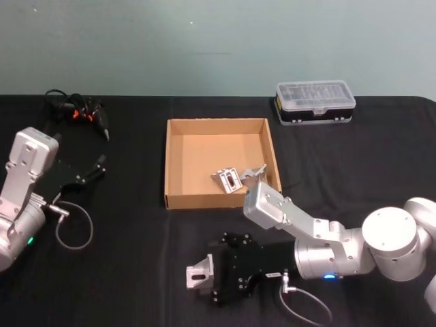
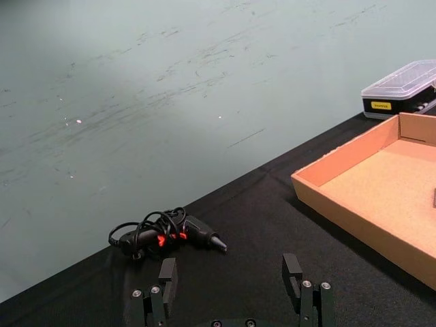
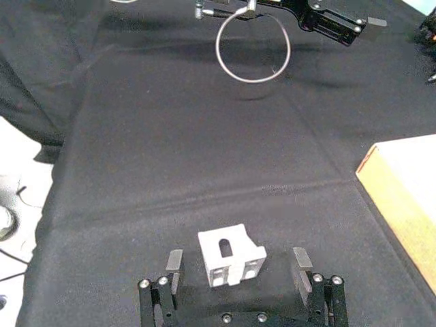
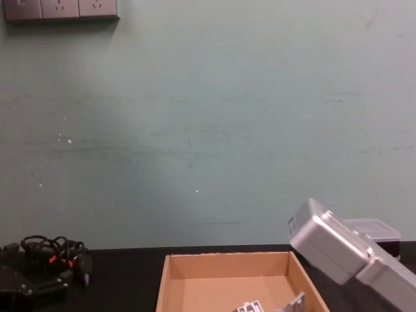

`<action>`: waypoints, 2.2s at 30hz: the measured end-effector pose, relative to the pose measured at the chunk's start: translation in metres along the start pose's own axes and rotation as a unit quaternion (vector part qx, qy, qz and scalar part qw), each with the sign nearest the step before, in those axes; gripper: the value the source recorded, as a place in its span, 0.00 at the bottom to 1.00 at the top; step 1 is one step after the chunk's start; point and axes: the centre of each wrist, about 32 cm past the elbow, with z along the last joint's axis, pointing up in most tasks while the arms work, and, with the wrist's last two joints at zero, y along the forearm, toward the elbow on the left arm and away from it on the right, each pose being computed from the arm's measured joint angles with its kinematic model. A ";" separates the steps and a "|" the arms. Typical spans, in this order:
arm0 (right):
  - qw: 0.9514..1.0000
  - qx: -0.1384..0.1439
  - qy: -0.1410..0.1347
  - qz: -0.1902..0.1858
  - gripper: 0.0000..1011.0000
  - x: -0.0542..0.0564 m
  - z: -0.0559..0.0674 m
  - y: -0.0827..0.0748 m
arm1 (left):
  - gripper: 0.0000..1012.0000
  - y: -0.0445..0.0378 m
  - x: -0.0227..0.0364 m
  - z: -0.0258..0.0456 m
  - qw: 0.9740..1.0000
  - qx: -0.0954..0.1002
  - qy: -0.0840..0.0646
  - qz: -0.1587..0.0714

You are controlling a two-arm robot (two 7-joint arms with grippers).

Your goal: Use one hand to pick up the angle iron from the table and place it into the box.

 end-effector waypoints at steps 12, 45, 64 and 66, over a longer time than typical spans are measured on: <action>1.000 0.002 0.001 0.004 0.99 0.000 0.003 0.008 | 1.00 0.0000 0.0000 0.0000 1.000 0.000 0.000 0.000; 1.000 0.010 0.005 0.002 0.48 -0.002 0.004 0.011 | 1.00 0.0000 0.0000 0.0000 1.000 0.000 0.000 0.000; 0.996 0.062 0.010 -0.066 0.46 -0.009 0.019 -0.013 | 1.00 0.0000 0.0000 0.0000 1.000 0.000 0.000 0.000; 0.994 0.069 0.013 -0.080 0.46 -0.009 0.020 -0.017 | 1.00 0.0000 0.0000 0.0000 1.000 0.000 0.000 0.000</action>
